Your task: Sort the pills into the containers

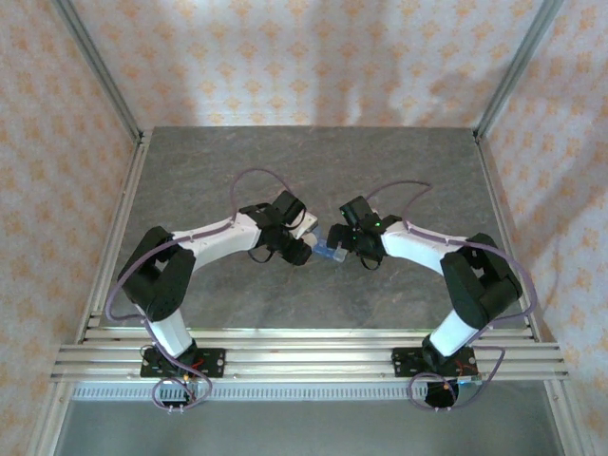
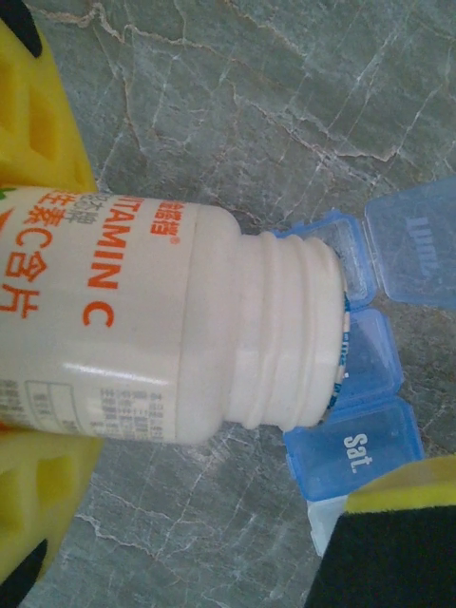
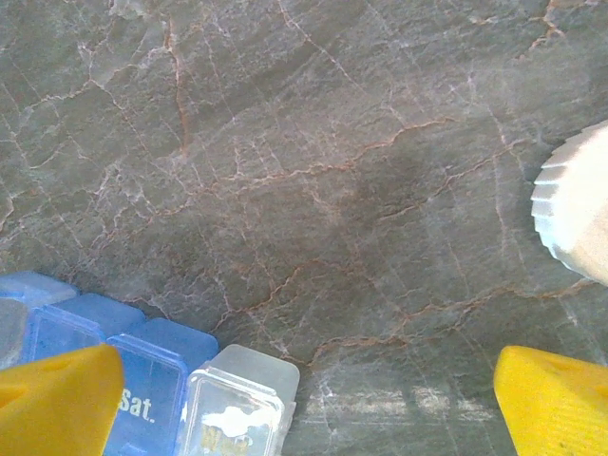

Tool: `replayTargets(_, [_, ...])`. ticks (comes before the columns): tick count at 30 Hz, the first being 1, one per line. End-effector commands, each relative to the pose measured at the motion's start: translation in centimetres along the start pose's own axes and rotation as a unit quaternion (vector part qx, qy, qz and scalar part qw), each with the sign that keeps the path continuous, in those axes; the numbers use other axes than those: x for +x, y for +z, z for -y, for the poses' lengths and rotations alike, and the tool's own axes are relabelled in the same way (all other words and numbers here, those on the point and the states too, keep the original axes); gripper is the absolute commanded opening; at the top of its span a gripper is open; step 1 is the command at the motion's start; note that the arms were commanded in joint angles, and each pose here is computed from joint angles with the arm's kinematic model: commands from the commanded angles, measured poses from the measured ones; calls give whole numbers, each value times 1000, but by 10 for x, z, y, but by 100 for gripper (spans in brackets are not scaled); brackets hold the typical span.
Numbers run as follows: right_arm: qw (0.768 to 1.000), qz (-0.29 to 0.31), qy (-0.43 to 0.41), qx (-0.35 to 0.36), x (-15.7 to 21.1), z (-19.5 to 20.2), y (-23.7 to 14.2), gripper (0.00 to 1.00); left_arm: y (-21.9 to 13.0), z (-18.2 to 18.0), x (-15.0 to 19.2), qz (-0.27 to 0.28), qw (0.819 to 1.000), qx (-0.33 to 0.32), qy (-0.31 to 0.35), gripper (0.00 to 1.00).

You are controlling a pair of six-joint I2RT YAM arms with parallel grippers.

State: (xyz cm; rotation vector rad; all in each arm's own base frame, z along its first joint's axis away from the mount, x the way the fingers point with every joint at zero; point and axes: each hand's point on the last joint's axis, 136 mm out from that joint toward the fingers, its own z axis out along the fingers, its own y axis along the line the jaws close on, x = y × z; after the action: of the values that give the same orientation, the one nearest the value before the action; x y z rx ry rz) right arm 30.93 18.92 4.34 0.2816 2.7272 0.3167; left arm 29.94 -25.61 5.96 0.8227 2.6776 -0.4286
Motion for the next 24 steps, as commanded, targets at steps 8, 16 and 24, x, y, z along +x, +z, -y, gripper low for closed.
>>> replayTargets(8, [1000, 1, 12, 22, 2, 12, 6, 100, 0, -4, 1, -32, 999, -23, 12, 0])
replayTargets(16, [1000, -5, 9, 18, 7, 14, 2, 100, 1, -5, 2, -38, 999, -25, 13, 0])
replayTargets(24, [1000, -16, 9, 25, 15, 20, 6, 100, 1, -4, 0, -41, 999, -25, 15, 0])
